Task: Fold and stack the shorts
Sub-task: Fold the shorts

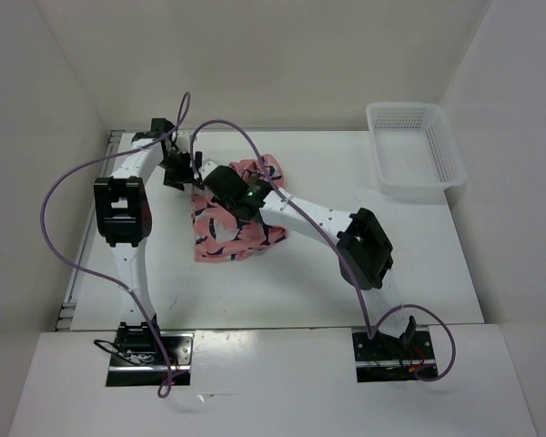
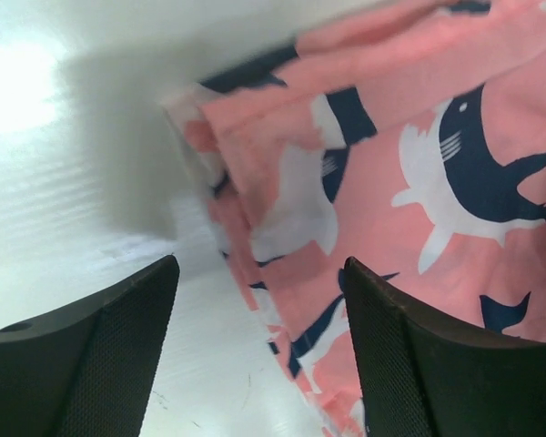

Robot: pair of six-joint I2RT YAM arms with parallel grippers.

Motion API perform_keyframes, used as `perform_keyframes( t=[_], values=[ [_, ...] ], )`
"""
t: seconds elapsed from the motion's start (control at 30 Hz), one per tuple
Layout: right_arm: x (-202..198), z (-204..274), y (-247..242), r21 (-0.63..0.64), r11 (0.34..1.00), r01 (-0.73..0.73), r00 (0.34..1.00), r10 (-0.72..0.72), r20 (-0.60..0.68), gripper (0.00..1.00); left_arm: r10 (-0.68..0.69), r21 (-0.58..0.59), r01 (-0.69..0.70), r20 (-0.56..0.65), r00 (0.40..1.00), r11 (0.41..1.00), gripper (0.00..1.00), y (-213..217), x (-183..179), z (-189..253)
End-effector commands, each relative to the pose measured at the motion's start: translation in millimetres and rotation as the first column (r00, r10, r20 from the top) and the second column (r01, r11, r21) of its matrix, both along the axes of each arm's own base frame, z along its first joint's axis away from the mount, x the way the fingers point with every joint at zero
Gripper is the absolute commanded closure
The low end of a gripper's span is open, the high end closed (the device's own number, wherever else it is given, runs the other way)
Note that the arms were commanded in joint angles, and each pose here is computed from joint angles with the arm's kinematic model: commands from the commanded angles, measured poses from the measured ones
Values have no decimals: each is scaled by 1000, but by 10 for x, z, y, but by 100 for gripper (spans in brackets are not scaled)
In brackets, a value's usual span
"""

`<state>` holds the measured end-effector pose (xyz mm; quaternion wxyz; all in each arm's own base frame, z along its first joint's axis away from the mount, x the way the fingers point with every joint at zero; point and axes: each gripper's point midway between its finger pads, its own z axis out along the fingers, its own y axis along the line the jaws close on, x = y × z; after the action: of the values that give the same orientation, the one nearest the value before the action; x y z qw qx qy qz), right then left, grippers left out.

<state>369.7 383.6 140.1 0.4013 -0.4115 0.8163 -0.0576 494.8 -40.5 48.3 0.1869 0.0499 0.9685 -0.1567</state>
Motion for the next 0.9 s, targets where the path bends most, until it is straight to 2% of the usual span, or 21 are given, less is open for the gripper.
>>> perform_keyframes(
  t=[0.0, 0.1, 0.13, 0.23, 0.27, 0.43, 0.53, 0.7, 0.83, 0.87],
  values=[
    [-39, 230, 273, 59, 995, -84, 996, 82, 25, 100, -36, -35, 33, -95, 995, 999, 20, -156, -219, -208],
    [-37, 263, 297, 64, 993, -96, 995, 95, 28, 100, -50, -73, 41, -115, 992, 996, 27, -219, -267, -260],
    [-41, 327, 291, 73, 993, -97, 995, 94, 36, 100, -53, -84, 43, -123, 991, 996, 38, -237, -277, -293],
    [28, 507, 233, 105, 989, -100, 994, 95, 51, 100, -61, -105, 47, -131, 990, 993, 56, -271, -266, -343],
    [56, 600, 167, 120, 988, -95, 995, 89, 52, 100, -61, -106, 46, -146, 987, 993, 65, -271, -276, -384],
    [-40, 967, 390, 214, 946, -242, 970, 235, 58, 100, -91, -190, 61, -152, 984, 980, 91, -405, -262, -395],
    [-100, 801, 586, 243, 922, -301, 951, 309, 4, 100, -110, -208, 80, -135, 985, 975, 98, -493, -230, -317],
    [-254, 281, 856, 239, 902, -359, 915, 391, -98, 100, -110, -207, 82, -125, 986, 975, 99, -494, -200, -289],
    [-257, 47, 943, 248, 898, -364, 906, 403, -131, 99, -106, -198, 82, -116, 987, 977, 91, -480, -174, -273],
    [-291, 25, 973, 269, 891, -365, 900, 412, -143, 91, -103, -189, 80, -117, 988, 979, 89, -466, -172, -281]
  ],
)
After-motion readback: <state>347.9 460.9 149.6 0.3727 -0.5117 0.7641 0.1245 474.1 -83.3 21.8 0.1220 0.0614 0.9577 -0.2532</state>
